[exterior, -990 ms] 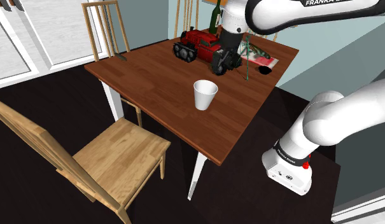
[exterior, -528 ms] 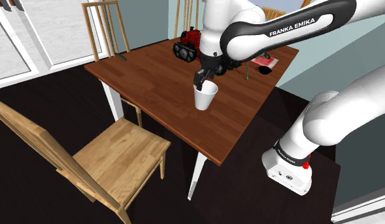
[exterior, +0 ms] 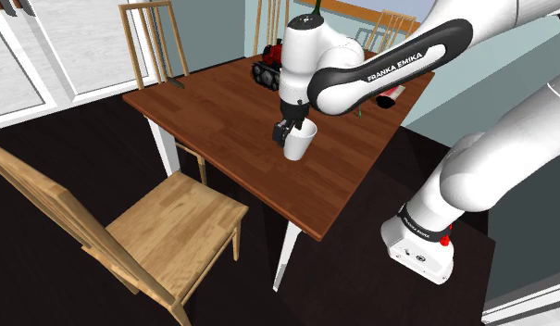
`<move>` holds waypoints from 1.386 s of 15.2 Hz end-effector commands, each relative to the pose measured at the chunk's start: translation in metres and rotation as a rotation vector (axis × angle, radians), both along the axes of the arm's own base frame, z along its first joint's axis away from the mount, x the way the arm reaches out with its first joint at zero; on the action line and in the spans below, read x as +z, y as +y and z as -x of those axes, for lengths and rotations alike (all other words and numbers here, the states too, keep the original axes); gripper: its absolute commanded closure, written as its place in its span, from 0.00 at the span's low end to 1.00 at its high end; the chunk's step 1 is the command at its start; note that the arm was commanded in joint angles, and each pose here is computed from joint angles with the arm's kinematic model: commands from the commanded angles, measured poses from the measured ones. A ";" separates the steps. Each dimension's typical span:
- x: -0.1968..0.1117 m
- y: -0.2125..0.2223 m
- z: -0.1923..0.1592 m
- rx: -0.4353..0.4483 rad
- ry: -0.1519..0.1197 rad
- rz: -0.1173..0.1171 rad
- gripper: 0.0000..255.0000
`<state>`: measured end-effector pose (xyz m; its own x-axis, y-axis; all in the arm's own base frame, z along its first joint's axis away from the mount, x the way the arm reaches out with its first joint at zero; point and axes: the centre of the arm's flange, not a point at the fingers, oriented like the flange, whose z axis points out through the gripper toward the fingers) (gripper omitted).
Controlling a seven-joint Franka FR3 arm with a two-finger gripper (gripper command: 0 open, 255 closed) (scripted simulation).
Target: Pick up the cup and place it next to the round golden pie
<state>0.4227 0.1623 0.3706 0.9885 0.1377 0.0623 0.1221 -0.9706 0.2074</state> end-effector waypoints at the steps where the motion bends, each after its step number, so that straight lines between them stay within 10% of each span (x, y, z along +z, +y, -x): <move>1: -0.010 -0.002 -0.001 0.000 0.000 0.000 0.00; 9: -0.013 -0.002 -0.002 0.000 0.000 0.000 0.00; 10: -0.013 -0.002 -0.002 0.000 0.000 0.000 1.00; 21: -0.002 -0.002 -0.002 0.000 0.000 0.000 1.00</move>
<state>0.4236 0.1595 0.3640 0.9884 0.1379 0.0628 0.1223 -0.9706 0.2072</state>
